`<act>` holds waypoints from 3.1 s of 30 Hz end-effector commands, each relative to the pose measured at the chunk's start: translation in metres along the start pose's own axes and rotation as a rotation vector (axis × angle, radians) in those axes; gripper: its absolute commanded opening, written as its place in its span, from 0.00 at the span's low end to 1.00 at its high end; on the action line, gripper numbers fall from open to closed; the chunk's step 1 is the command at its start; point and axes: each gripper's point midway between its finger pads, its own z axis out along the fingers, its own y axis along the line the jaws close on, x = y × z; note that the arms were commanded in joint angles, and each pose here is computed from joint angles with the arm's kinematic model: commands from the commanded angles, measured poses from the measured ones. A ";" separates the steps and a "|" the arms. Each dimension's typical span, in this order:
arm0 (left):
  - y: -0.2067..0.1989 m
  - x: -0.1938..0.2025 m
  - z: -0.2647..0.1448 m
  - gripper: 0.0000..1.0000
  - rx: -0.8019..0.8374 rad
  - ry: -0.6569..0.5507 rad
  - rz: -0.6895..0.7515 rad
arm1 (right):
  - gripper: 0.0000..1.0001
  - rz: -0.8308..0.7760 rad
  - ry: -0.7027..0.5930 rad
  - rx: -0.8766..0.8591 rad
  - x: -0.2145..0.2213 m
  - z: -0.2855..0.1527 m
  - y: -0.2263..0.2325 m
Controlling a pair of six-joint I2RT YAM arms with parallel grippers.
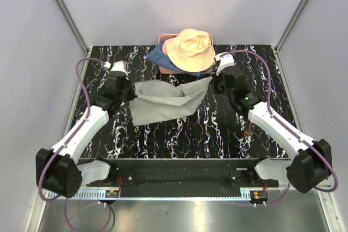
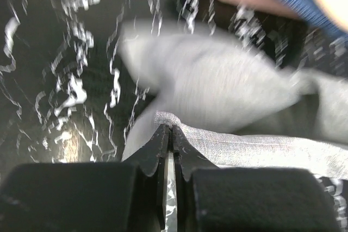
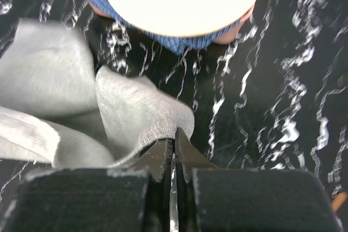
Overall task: Fold the napkin, place the utensils inside, and roll it up
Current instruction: Flatten the napkin out
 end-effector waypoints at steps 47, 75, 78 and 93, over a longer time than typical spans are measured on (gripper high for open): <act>0.019 -0.240 -0.220 0.00 -0.167 -0.713 0.026 | 0.00 -0.303 -0.454 0.022 -0.226 -0.065 0.006; 0.032 -0.232 -0.367 0.00 -0.029 -0.978 -0.066 | 0.00 -0.345 -0.631 -0.141 -0.268 -0.149 0.026; 0.044 -0.234 -0.334 0.00 -0.158 -0.915 -0.045 | 0.00 -0.352 -0.577 -0.159 -0.262 -0.103 0.038; 0.233 -0.172 -0.104 0.00 -0.779 -0.358 -0.103 | 0.00 -0.372 -0.279 -0.409 -0.146 0.206 0.174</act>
